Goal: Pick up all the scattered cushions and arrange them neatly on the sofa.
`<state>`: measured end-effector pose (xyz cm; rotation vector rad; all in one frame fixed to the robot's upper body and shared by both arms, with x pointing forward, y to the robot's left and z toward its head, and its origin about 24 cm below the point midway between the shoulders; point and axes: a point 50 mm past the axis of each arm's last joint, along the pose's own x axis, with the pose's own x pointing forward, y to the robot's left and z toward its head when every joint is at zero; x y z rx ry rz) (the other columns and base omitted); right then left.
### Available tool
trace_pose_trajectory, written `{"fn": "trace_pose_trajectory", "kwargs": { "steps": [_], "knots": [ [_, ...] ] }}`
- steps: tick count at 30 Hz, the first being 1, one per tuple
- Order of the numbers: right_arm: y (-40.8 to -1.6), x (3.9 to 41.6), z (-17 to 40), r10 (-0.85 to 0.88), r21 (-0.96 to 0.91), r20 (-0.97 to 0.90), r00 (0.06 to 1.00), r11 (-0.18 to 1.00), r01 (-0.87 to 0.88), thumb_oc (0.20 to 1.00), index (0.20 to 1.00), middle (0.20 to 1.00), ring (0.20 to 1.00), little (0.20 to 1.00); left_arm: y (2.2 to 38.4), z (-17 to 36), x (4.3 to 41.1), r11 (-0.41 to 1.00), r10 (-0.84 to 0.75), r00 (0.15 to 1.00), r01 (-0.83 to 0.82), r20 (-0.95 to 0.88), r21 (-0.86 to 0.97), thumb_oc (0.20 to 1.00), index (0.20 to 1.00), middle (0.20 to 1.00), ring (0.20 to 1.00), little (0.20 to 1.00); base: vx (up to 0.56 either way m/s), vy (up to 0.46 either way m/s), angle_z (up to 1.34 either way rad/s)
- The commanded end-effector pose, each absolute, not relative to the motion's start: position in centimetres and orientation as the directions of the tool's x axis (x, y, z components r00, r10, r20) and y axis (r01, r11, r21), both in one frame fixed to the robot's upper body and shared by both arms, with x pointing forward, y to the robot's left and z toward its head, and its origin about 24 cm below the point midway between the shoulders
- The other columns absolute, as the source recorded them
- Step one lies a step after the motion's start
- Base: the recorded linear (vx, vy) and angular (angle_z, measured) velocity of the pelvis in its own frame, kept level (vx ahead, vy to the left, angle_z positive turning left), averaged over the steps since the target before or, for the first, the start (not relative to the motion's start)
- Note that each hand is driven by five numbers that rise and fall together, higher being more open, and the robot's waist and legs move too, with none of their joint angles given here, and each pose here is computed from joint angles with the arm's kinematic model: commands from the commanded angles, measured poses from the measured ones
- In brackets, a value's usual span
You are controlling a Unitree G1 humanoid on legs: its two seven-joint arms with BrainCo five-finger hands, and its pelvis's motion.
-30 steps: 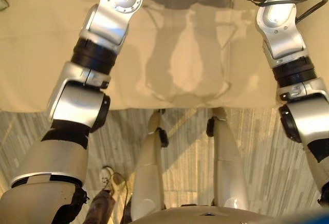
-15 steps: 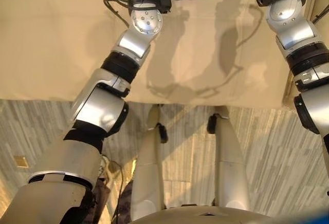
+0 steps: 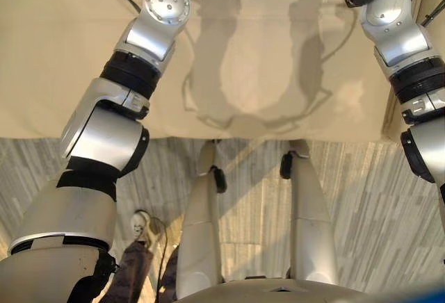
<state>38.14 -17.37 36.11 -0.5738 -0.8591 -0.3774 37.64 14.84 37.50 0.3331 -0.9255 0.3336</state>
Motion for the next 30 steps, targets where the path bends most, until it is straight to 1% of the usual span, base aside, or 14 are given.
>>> {"fn": "trace_pose_trajectory", "kwargs": {
  "steps": [1, 3, 7, 8, 9, 10, 12, 13, 16, 20, 24, 26, 29, 30],
  "knots": [
    [-12.9, 36.5, 37.1, 0.118, -0.356, 0.857, 0.502, 0.838, 0.413, 1.0, 1.0, 1.0, 1.0, 1.0, 13.5, 40.7, 34.8, 0.931, 0.03, 0.39, -0.347, 0.92, 0.117, 1.0, 1.0, 1.0, 1.0, 1.0, -0.05, 0.037, 0.0],
    [-13.6, 36.3, 36.8, 0.128, -0.371, 0.856, 0.502, 0.827, 0.422, 1.0, 1.0, 1.0, 1.0, 1.0, 14.6, 40.0, 34.9, 0.925, 0.035, 0.401, -0.361, 0.916, 0.123, 1.0, 1.0, 1.0, 1.0, 1.0, -0.05, 0.02, -0.04],
    [-15.7, 35.8, 36.4, 0.118, -0.386, 0.86, 0.496, 0.786, 0.482, 1.0, 1.0, 1.0, 1.0, 1.0, 18.2, 38.3, 34.7, 0.906, 0.084, 0.419, -0.41, 0.904, 0.106, 1.0, 1.0, 1.0, 1.0, 1.0, -0.01, 0.003, -0.01],
    [-15.7, 35.8, 36.3, 0.118, -0.387, 0.859, 0.498, 0.786, 0.481, 1.0, 1.0, 1.0, 1.0, 1.0, 18.3, 38.2, 34.7, 0.906, 0.085, 0.421, -0.41, 0.903, 0.106, 1.0, 1.0, 1.0, 1.0, 1.0, -0.04, 0.007, -0.01],
    [-16.4, 35.7, 35.4, 0.115, -0.398, 0.85, 0.514, 0.78, 0.484, 1.0, 1.0, 1.0, 1.0, 1.0, 19.8, 37.3, 34.2, 0.912, 0.09, 0.431, -0.398, 0.898, 0.1, 1.0, 1.0, 1.0, 1.0, 1.0, -0.04, 0.009, -0.01],
    [-16.8, 35.5, 35.3, 0.112, -0.399, 0.85, 0.515, 0.776, 0.489, 1.0, 1.0, 1.0, 1.0, 1.0, 20.3, 36.9, 34.1, 0.913, 0.084, 0.441, -0.393, 0.894, 0.108, 1.0, 1.0, 1.0, 1.0, 1.0, -0.04, 0.02, 0.01],
    [-18.1, 35.3, 34.0, 0.112, -0.426, 0.831, 0.545, 0.758, 0.494, 1.0, 1.0, 1.0, 1.0, 1.0, 21.5, 35.4, 33.5, 0.919, 0.055, 0.472, -0.369, 0.88, 0.141, 1.0, 1.0, 1.0, 1.0, 1.0, 0.0, 0.0, 0.0],
    [-19.5, 34.9, 32.8, 0.109, -0.445, 0.814, 0.571, 0.749, 0.491, 1.0, 1.0, 1.0, 1.0, 1.0, 22.6, 34.3, 32.6, 0.918, 0.005, 0.496, -0.347, 0.868, 0.192, 1.0, 1.0, 1.0, 1.0, 1.0, 0.0, 0.0, 0.0],
    [-21.0, 34.4, 30.3, 0.113, -0.488, 0.765, 0.634, 0.744, 0.457, 1.0, 1.0, 1.0, 1.0, 1.0, 24.6, 31.6, 31.6, 0.91, -0.012, 0.557, -0.339, 0.83, 0.24, 1.0, 1.0, 1.0, 1.0, 1.0, 0.01, 0.018, 0.02],
    [-22.0, 33.8, 27.5, 0.14, -0.547, 0.702, 0.698, 0.734, 0.403, 1.0, 1.0, 1.0, 1.0, 1.0, 26.3, 29.2, 30.6, 0.89, -0.022, 0.614, -0.347, 0.789, 0.295, 1.0, 1.0, 1.0, 1.0, 1.0, 0.01, -0.004, 0.1],
    [-22.3, 33.3, 25.4, 0.144, -0.562, 0.663, 0.735, 0.744, 0.361, 1.0, 1.0, 1.0, 1.0, 1.0, 27.0, 27.5, 29.8, 0.889, -0.004, 0.639, -0.35, 0.769, 0.296, 1.0, 1.0, 1.0, 1.0, 1.0, 0.02, 0.002, 0.08],
    [-22.4, 32.9, 22.8, 0.147, -0.576, 0.605, 0.782, 0.759, 0.304, 1.0, 1.0, 1.0, 1.0, 1.0, 27.3, 24.8, 29.3, 0.897, 0.008, 0.691, -0.324, 0.723, 0.301, 1.0, 1.0, 1.0, 1.0, 1.0, 0.05, -0.001, 0.08],
    [-22.6, 32.1, 18.9, 0.153, -0.603, 0.502, 0.851, 0.768, 0.217, 1.0, 1.0, 1.0, 1.0, 1.0, 27.7, 20.2, 28.7, 0.897, 0.014, 0.799, -0.275, 0.601, 0.345, 1.0, 1.0, 1.0, 1.0, 1.0, 0.08, -0.002, 0.02],
    [-22.6, 32.0, 18.8, 0.154, -0.603, 0.5, 0.852, 0.768, 0.216, 1.0, 1.0, 1.0, 1.0, 1.0, 27.7, 20.2, 28.7, 0.897, 0.015, 0.8, -0.275, 0.599, 0.346, 1.0, 1.0, 1.0, 1.0, 1.0, 0.06, 0.012, 0.02]
  ]
}}
